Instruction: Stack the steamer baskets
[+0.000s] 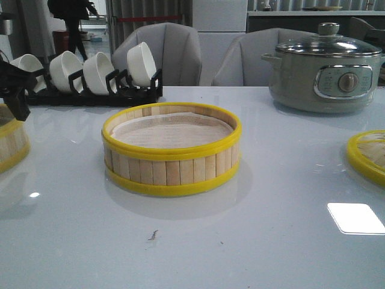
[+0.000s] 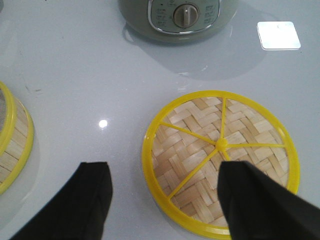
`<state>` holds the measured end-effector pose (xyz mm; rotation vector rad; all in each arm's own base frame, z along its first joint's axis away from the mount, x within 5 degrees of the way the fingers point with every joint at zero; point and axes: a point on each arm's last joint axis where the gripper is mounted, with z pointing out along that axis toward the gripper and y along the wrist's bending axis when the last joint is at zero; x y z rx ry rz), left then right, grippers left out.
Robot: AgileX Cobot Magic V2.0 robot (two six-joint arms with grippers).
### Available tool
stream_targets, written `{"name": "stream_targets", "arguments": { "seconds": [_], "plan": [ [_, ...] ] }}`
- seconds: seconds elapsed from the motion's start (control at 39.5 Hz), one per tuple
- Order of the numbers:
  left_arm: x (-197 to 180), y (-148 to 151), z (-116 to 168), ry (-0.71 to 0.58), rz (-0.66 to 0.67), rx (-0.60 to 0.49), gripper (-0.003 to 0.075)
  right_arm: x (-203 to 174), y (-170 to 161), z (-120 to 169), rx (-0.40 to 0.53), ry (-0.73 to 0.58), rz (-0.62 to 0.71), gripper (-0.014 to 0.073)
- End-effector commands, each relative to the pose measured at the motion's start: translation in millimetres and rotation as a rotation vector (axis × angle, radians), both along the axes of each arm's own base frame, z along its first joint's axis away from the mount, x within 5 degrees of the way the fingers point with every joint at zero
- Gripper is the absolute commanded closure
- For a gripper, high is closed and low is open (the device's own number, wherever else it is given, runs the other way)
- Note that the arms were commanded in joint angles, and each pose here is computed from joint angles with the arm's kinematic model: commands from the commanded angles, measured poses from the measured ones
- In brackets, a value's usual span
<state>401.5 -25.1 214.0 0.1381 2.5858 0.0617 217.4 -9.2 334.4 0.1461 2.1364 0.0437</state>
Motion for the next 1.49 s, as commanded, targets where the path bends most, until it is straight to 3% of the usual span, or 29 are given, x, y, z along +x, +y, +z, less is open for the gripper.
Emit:
{"name": "stream_targets", "arguments": {
  "seconds": [0.0,0.23,0.48,0.56,0.71,0.76,1.01,1.26,1.47],
  "plan": [
    [6,-1,23,-0.105,0.000,-0.013,0.0225,2,-1,19,-0.025,-0.114,0.003,0.0035],
    [9,-2,3,-0.033,0.018,-0.040,0.0225,2,-1,19,-0.025,-0.114,0.003,0.0035],
    [9,-4,0,-0.021,0.030,-0.062,0.0241,3,-1,20,-0.025,-0.127,0.003,0.0035],
    [9,-4,0,-0.018,0.031,-0.062,0.0327,3,-1,20,-0.025,-0.130,0.003,0.0035],
    [7,-9,4,0.018,0.028,-0.073,0.0652,3,-1,20,-0.025,-0.130,0.003,0.0035],
    [8,-15,10,0.017,0.015,-0.073,0.0608,3,-1,20,-0.025,-0.130,0.003,0.0035],
    [11,-64,59,-0.064,-0.102,-0.085,0.0634,3,-1,20,-0.022,-0.130,0.002,0.0035],
    [-1,-134,113,-0.179,-0.270,-0.121,0.0634,3,-1,20,-0.021,-0.130,0.002,0.0035],
    [-26,-193,132,-0.233,-0.419,-0.155,0.0634,3,-1,20,-0.021,-0.130,0.002,0.0035]
  ]
}}
